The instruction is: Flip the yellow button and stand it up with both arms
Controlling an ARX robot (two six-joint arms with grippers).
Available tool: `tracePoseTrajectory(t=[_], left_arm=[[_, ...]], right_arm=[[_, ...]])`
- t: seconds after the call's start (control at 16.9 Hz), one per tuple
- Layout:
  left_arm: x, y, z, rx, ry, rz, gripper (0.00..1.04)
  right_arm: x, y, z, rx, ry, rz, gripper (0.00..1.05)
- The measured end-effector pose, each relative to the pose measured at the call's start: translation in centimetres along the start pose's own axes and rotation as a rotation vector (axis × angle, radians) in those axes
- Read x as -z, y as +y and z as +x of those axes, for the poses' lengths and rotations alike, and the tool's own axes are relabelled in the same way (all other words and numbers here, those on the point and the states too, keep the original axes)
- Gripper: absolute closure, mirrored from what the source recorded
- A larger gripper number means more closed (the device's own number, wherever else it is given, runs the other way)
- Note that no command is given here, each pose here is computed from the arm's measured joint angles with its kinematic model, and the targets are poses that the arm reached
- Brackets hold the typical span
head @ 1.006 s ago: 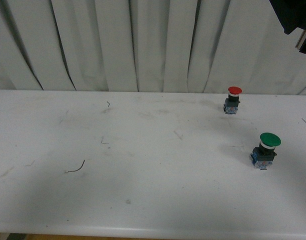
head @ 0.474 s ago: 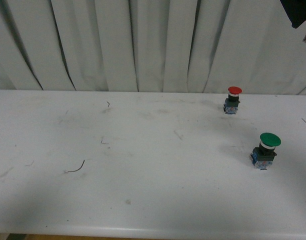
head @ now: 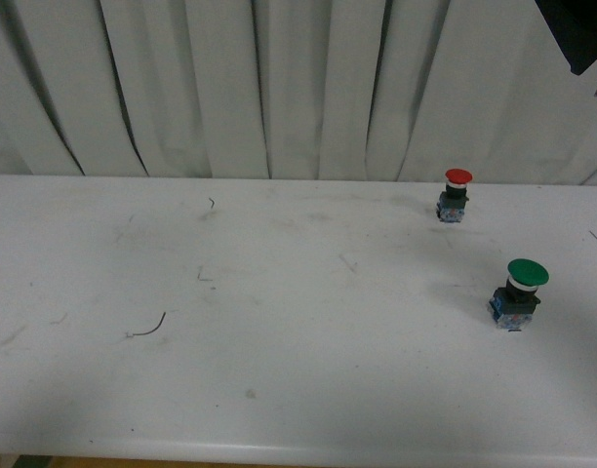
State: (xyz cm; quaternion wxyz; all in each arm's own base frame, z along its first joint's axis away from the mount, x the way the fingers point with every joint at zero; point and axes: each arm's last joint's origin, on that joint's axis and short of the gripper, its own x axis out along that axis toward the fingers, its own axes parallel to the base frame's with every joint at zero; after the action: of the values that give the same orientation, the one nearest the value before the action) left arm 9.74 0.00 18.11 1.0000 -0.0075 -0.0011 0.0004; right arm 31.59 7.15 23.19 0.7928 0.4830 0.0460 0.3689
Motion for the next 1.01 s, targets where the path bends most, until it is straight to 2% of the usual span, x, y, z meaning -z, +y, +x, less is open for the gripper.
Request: tracePoseTrajectory(t=[0.24, 0.3, 0.47, 0.59, 0.65, 0.71, 0.83, 0.89, 1.01], left_arm=[[0.8, 0.0, 0.0, 0.000, -0.008, 0.000, 1.03], [1.6, 0.0, 0.0, 0.001, 0.014, 0.000, 1.03], [1.6, 0.0, 0.0, 0.000, 0.006, 0.000, 1.03], [1.5, 0.0, 0.0, 0.000, 0.004, 0.000, 1.02], [1.5, 0.0, 0.0, 0.000, 0.004, 0.000, 0.91], [1.5, 0.0, 0.0, 0.000, 0.005, 0.000, 0.78], [1.5, 0.0, 0.0, 0.000, 0.005, 0.000, 0.60], [1.5, 0.0, 0.0, 0.000, 0.005, 0.000, 0.47], [1.5, 0.0, 0.0, 0.000, 0.005, 0.000, 0.33]], right_arm=[[0.1, 0.1, 0.1, -0.004, 0.003, -0.004, 0.70], [0.2, 0.1, 0.1, -0.003, 0.002, -0.007, 0.70], [0.3, 0.2, 0.0, -0.003, 0.005, -0.029, 0.70], [0.0, 0.8, -0.1, 0.003, -0.037, -0.107, 0.70], [-0.3, 1.0, 0.0, 0.054, -0.057, -0.159, 0.70], [-0.9, 0.8, 0.4, 0.179, -0.088, -0.251, 0.70], [-2.2, -1.1, 0.1, 0.430, -0.111, -0.428, 0.70], [-2.9, -2.8, -0.7, 0.581, -0.111, -0.544, 0.70], [-4.0, -3.9, -1.4, 0.701, -0.124, -0.680, 0.70]])
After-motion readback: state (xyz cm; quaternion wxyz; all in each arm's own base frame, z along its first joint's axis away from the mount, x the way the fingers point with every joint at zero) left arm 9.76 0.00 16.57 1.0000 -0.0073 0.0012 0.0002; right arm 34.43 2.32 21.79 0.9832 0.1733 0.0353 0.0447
